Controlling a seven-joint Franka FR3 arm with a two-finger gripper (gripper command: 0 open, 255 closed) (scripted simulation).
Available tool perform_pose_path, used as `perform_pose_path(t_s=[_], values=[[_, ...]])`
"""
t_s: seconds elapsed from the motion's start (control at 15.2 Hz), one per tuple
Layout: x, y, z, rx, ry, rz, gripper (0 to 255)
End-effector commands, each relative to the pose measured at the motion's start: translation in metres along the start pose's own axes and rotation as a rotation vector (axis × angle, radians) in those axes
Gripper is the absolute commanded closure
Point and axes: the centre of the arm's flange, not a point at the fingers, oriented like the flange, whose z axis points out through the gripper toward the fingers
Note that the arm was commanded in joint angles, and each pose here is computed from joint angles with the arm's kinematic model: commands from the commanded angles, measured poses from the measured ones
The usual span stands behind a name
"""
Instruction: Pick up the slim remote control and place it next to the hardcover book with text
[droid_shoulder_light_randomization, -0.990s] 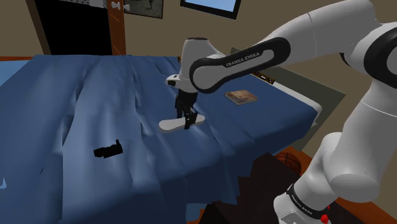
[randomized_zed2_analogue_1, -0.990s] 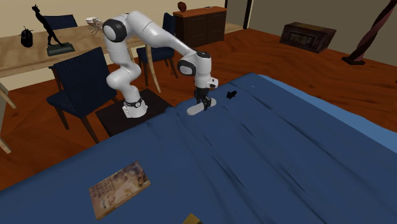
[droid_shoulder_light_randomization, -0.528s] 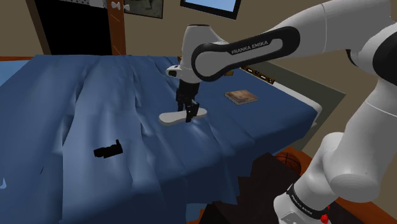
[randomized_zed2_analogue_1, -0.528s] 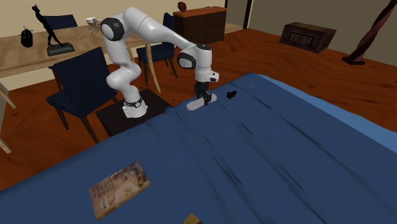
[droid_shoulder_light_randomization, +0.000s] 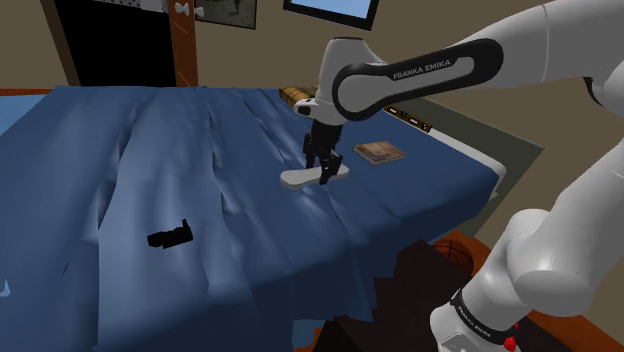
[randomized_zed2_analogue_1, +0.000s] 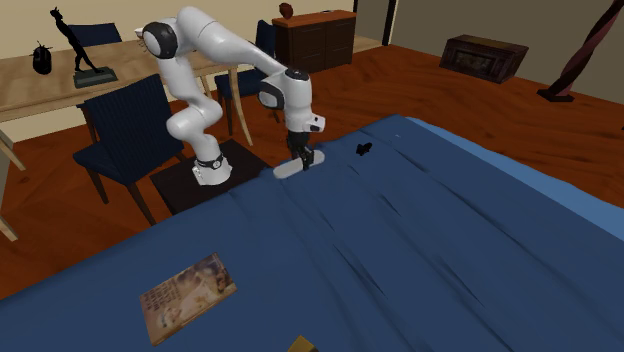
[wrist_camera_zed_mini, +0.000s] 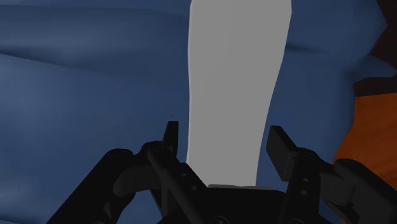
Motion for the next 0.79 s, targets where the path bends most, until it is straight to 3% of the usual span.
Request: perform_pose_path(t_s=[0.0,0.73], values=[[-0.026,-0.005,0.003,0.0,0.001,-0.002,255],[-0.17,-0.021,0.001,0.0,0.001,-0.002,255]])
